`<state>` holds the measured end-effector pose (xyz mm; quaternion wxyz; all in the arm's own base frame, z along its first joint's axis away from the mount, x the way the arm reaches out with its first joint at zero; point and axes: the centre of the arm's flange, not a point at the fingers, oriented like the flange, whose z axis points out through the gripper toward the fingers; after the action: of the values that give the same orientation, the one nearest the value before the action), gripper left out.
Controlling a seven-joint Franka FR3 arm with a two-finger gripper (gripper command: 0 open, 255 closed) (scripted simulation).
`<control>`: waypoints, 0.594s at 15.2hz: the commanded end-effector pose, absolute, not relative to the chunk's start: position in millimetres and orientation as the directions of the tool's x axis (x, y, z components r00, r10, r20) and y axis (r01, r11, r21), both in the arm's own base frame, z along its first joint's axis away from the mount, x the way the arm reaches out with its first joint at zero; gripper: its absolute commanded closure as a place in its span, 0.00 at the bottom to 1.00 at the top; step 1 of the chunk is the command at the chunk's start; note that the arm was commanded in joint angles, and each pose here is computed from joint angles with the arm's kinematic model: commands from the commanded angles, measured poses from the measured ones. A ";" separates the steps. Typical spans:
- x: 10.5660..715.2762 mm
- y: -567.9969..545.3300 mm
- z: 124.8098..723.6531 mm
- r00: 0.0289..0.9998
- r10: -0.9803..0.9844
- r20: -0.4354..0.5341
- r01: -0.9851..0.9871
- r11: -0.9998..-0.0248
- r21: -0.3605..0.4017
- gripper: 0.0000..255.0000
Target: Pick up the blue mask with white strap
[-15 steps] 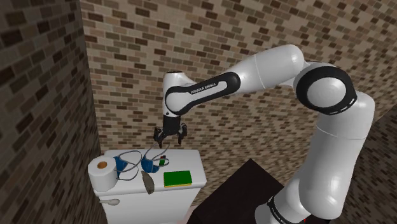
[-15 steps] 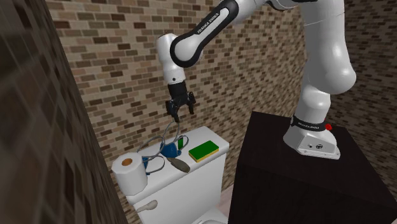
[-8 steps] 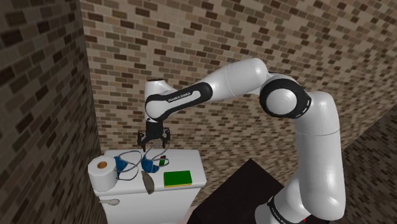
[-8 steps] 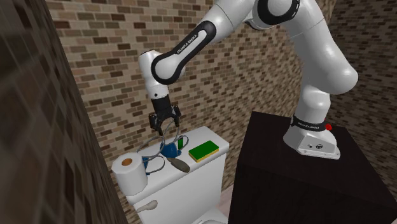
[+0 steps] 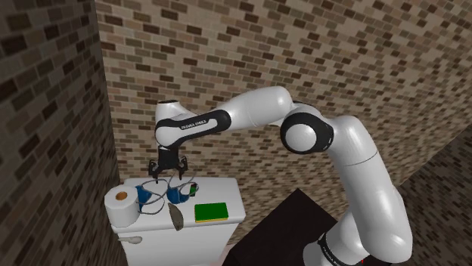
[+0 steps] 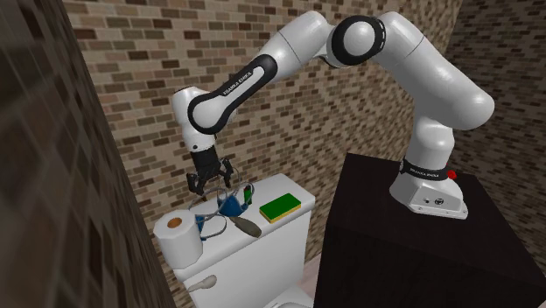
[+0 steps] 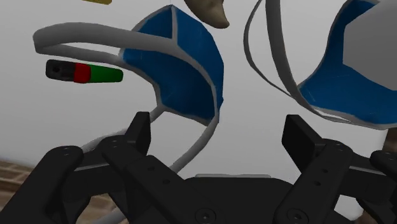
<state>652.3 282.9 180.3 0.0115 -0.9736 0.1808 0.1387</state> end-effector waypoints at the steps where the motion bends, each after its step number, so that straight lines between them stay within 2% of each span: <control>1: 655.6 275.5 160.4 0.899 -0.340 -0.276 -0.346 -0.938 0.029 0.00; 6: 655.6 275.5 141.5 0.899 -0.340 -0.276 -0.346 -0.938 0.029 0.00; 7: 658.1 275.7 141.8 0.899 -0.340 -0.276 -0.346 -0.938 0.030 1.00; 9: 657.6 277.8 143.0 0.899 -0.341 -0.276 -0.346 -0.938 0.029 1.00</control>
<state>655.3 288.5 152.4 0.0165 -0.9762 0.1691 0.1348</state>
